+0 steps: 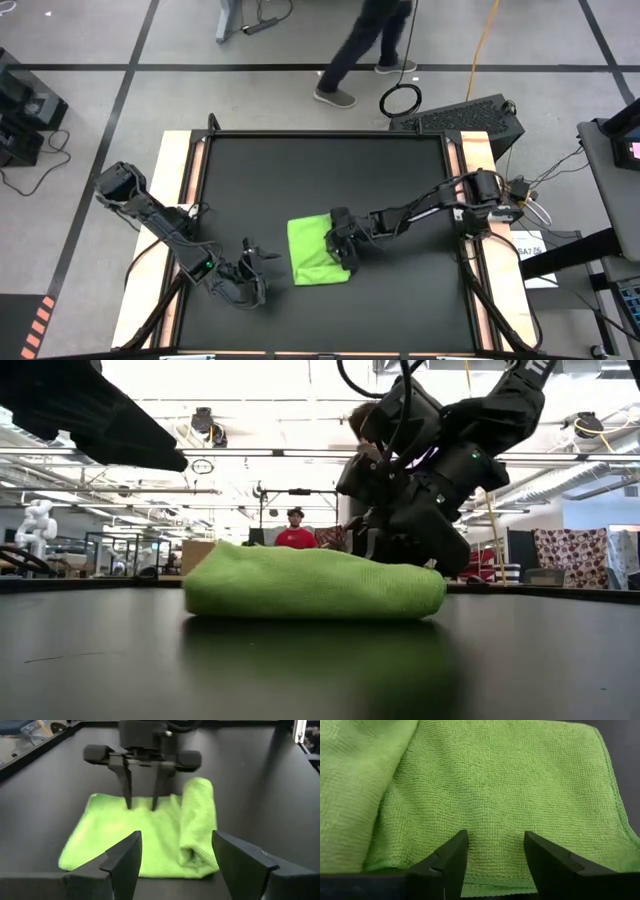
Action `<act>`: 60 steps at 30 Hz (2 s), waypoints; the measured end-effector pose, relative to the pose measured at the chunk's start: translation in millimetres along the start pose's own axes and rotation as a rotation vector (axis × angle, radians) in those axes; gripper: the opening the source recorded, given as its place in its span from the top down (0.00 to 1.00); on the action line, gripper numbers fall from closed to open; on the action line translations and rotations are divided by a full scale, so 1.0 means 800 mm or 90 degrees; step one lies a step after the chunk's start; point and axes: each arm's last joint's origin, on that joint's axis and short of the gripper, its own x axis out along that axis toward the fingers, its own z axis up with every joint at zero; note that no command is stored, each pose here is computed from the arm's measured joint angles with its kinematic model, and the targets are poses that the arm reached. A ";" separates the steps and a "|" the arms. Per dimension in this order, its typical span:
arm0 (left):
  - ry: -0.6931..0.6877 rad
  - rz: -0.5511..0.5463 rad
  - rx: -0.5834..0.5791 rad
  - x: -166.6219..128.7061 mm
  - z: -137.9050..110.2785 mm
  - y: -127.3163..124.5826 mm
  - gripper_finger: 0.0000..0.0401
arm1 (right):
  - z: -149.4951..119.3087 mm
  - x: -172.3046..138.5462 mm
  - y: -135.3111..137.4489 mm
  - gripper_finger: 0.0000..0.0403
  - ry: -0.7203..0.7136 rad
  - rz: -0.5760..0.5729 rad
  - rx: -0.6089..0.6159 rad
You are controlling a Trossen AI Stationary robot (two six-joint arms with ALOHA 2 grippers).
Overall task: Roll towel
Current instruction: Roll the green towel on the table
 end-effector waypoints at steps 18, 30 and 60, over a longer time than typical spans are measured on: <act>0.054 -0.078 0.079 0.033 0.013 0.022 0.39 | 0.041 -0.076 0.021 0.54 -0.064 0.016 -0.066; 0.091 -0.154 0.111 0.110 0.004 0.039 0.39 | 0.039 -0.089 0.115 0.54 -0.065 0.010 -0.159; 0.245 -0.262 0.090 0.174 0.002 0.024 0.77 | 0.005 0.001 -0.015 0.70 -0.046 -0.007 -0.038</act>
